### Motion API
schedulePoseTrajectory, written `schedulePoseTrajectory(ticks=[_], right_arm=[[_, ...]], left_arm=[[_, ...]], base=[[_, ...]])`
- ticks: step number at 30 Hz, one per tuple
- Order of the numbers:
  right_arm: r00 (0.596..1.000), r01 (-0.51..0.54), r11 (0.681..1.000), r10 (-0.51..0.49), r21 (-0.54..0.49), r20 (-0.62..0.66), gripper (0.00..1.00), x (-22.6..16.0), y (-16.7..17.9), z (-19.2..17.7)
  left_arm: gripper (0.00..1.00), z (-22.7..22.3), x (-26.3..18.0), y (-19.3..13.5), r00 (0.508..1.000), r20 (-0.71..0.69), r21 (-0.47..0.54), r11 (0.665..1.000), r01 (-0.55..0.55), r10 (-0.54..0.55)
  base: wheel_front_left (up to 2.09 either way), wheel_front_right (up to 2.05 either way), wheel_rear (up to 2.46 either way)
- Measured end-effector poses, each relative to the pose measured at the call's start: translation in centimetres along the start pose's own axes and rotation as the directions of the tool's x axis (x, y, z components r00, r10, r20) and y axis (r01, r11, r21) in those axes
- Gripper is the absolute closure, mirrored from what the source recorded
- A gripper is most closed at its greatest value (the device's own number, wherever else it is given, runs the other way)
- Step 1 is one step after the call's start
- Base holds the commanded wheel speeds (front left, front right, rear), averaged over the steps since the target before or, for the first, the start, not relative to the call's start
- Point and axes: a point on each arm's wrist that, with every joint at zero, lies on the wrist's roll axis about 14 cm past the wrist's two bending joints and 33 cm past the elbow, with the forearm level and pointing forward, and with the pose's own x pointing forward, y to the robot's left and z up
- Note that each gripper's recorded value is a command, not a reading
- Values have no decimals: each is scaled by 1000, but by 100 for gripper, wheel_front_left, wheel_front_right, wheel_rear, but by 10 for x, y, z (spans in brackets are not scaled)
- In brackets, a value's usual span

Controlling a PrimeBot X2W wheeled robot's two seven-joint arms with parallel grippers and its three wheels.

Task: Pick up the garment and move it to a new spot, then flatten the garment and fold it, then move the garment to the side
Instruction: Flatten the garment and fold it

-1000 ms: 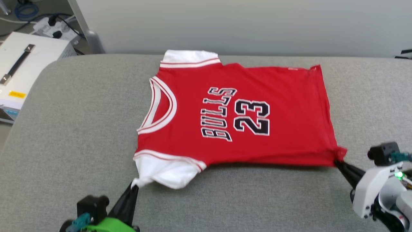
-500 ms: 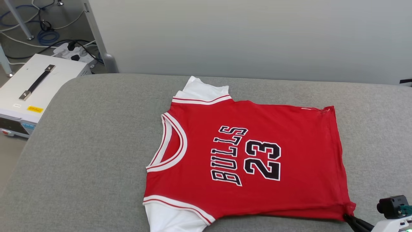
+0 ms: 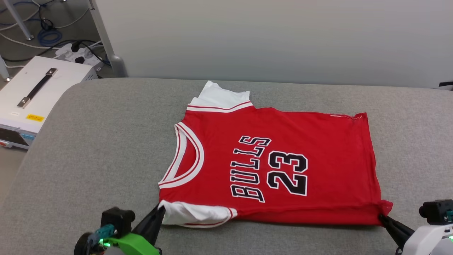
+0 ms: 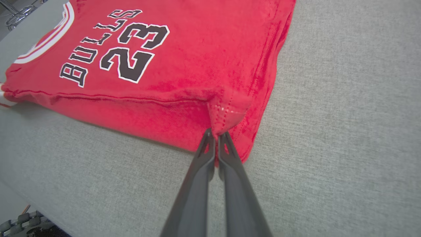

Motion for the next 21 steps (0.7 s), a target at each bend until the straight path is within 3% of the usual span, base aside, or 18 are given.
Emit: schedulePoseTrajectory(ticks=[11, 21], right_arm=[[999, 24, 1000, -24, 10, 42, 100, 18, -10, 30], [998, 63, 996, -64, 58, 15, 100, 50, -28, 35]], left_arm=[[100, 30, 74, 23, 998, -16, 129, 989, 66, -64], [100, 24, 139, 39, 994, -83, 192, 977, 90, -76]], base=[[0, 0, 0], [0, 0, 0]])
